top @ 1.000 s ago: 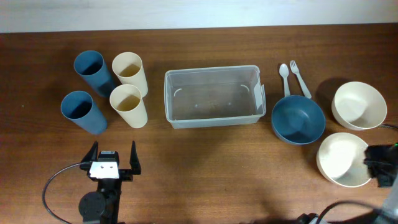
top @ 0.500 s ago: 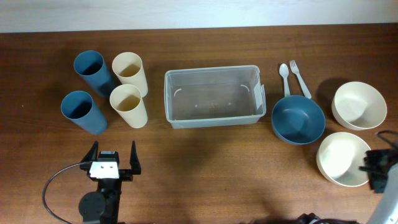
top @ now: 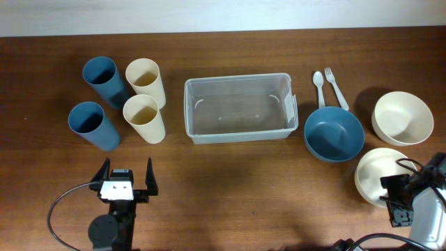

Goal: Pack container
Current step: 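Lower the right gripper and grasp the front cream bowl's rim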

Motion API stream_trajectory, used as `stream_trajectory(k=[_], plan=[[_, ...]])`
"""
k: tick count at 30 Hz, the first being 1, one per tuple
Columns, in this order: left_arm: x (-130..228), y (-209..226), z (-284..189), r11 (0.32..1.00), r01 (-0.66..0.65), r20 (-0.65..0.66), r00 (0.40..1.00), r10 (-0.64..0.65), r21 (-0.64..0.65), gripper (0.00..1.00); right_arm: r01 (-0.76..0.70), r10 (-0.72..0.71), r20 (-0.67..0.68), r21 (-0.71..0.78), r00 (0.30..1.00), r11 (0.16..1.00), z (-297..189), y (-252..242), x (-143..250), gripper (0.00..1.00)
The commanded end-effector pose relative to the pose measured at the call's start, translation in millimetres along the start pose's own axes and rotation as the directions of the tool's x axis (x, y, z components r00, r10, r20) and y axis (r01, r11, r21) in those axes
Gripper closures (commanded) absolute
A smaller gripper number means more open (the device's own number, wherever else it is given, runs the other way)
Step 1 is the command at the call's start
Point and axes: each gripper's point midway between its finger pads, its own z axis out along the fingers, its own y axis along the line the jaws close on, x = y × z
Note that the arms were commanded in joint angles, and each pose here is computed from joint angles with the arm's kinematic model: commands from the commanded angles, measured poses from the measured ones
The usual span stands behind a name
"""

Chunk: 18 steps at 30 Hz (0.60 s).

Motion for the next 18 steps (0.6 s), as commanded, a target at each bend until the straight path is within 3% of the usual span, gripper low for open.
stream_trajectory(k=[1,14,16,18], plan=[[1.1,-1.1,-0.1,1.000,-0.016,0.003,1.000,0.016,0.007,0.00,0.003,-0.003,-0.008,-0.001,1.000,1.000,3.1,0.3,0.0,0.20],[1.1,-1.1,-0.1,1.000,-0.016,0.003,1.000,0.016,0.007,0.00,0.008,-0.004,-0.077,0.052,0.997,0.999,45.9,4.8,-1.1,0.20],[1.1,-1.1,-0.1,1.000,-0.016,0.003,1.000,0.016,0.007,0.00,0.009,-0.005,-0.079,0.055,0.997,0.998,47.8,4.8,-1.3,0.28],[1.1,-1.1,-0.1,1.000,-0.016,0.003,1.000,0.016,0.007,0.00,0.009,-0.005,-0.079,0.054,0.997,0.998,48.0,5.1,-1.5,0.45]])
